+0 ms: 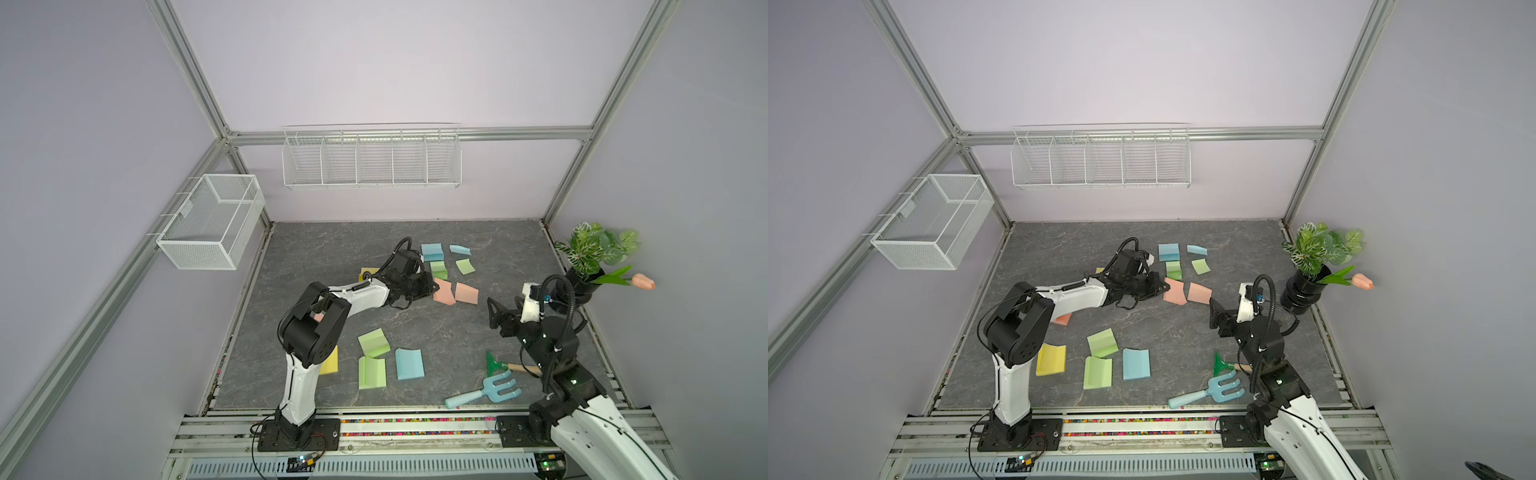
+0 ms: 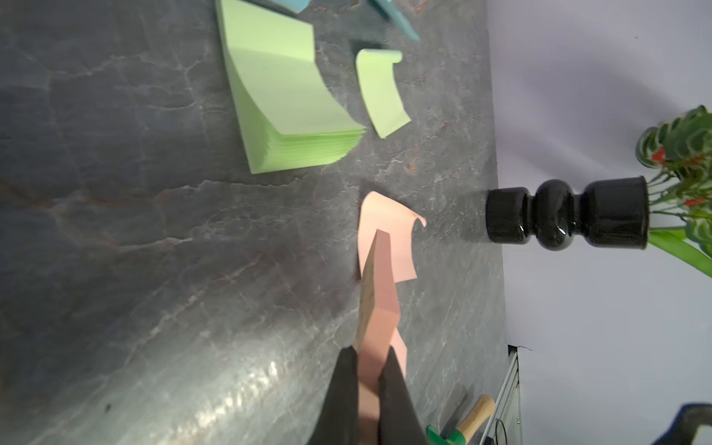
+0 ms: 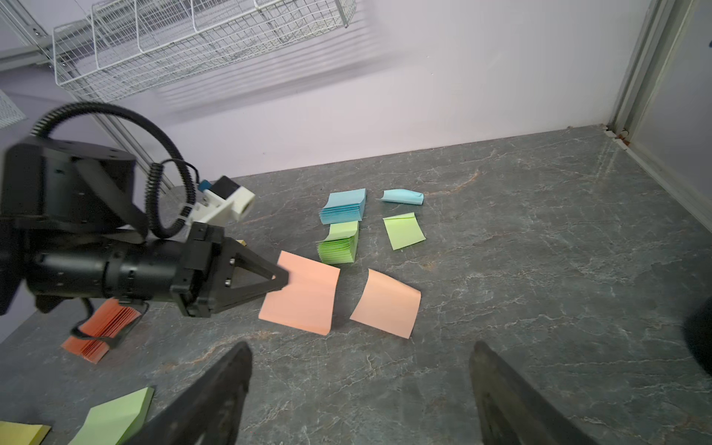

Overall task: Tear off pages from different memo pads
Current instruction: Place the memo pad at the center of the board, then adjust the memo pad at the center of the board.

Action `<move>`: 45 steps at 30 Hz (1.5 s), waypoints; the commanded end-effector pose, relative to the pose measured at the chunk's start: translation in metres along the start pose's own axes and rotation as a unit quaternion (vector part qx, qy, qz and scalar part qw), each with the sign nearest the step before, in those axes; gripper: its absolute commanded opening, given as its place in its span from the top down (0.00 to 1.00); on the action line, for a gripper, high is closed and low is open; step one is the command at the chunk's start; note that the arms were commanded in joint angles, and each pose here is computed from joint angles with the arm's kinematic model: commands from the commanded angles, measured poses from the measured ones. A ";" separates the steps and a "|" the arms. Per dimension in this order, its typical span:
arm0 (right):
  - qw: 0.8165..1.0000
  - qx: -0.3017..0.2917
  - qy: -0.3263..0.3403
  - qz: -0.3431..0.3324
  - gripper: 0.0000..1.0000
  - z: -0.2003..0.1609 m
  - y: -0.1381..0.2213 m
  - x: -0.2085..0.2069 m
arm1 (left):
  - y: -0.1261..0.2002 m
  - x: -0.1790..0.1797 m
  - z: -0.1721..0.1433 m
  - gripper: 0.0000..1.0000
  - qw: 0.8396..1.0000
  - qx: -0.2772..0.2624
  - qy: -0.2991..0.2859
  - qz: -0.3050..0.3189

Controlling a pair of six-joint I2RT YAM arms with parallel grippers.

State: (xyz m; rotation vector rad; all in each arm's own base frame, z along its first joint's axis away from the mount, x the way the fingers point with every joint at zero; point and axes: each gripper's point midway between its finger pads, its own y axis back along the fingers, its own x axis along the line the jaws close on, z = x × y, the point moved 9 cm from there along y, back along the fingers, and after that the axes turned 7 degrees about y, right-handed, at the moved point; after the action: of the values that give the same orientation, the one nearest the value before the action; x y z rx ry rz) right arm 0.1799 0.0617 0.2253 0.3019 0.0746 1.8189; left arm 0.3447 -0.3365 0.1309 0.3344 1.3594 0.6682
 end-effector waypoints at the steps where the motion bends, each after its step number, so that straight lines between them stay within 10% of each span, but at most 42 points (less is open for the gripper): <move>1: 0.999 -0.025 -0.027 0.015 0.11 0.001 0.003 0.002 | -0.006 0.001 0.011 1.00 0.999 0.015 0.026 -0.011; 13: 0.998 -0.040 -0.037 0.018 0.11 0.003 0.008 0.001 | -0.020 0.025 0.024 1.00 0.995 0.035 0.016 0.091; 21: 0.999 -0.044 -0.032 0.004 0.11 0.004 0.012 -0.001 | -0.010 0.021 0.027 0.64 0.990 0.034 -0.002 0.139; 36: 0.994 0.101 0.025 0.042 0.11 0.000 -0.006 0.020 | 0.145 -0.021 0.008 0.50 0.952 -0.167 -0.120 0.228; 45: 0.947 0.234 0.181 0.129 0.11 -0.037 -0.019 0.088 | 0.224 0.018 -0.058 0.38 0.918 -0.332 -0.168 0.138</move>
State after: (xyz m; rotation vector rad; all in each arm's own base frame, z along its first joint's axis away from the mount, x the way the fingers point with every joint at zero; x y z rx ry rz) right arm 0.1742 0.1446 0.2127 0.3672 0.6018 2.0807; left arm 0.2367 -0.1698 0.2288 0.2244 0.8067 1.1807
